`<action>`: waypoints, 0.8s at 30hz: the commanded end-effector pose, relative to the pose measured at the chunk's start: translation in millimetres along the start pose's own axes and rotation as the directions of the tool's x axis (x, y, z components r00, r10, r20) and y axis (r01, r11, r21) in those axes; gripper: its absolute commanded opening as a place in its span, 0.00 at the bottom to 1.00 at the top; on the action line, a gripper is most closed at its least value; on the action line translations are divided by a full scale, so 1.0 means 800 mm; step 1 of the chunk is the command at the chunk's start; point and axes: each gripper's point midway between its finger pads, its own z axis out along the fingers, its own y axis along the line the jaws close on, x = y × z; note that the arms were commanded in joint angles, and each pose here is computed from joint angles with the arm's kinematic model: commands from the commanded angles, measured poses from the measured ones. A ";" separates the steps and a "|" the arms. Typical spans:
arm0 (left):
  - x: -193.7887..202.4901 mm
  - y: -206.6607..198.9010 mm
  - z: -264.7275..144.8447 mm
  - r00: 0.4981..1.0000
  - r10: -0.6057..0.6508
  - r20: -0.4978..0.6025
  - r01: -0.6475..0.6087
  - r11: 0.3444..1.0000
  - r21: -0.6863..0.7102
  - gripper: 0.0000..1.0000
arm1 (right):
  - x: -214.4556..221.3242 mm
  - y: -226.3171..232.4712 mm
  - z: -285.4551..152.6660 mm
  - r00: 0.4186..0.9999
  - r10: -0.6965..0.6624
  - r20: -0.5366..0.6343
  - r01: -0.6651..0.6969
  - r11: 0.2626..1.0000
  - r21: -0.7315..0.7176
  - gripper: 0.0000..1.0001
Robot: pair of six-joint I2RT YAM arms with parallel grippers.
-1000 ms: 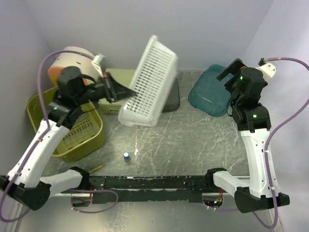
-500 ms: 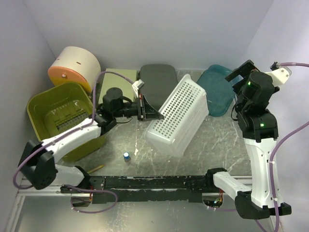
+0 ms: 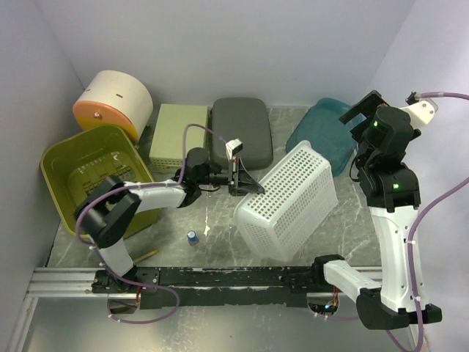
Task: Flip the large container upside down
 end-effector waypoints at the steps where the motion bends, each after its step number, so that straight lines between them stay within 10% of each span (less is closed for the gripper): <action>1: 0.014 -0.022 0.019 0.995 0.038 -0.097 -0.024 0.990 0.141 0.07 | 0.005 -0.001 0.002 1.000 -0.025 -0.012 0.025 1.000 0.003 1.00; 11: 0.011 0.093 0.051 0.982 -0.081 -0.173 0.086 0.996 0.022 0.08 | 0.005 -0.003 -0.001 1.000 -0.026 -0.009 0.026 1.000 0.000 1.00; 21: -0.025 0.198 0.088 0.983 -0.018 -0.181 -0.026 0.971 -0.239 0.74 | 0.012 0.002 -0.003 0.999 -0.034 -0.029 0.033 0.999 -0.032 1.00; 24: -0.042 0.220 0.089 0.981 0.041 -0.191 -0.113 0.915 -0.386 0.81 | 0.016 0.004 -0.003 0.998 -0.043 -0.042 0.041 0.998 -0.042 1.00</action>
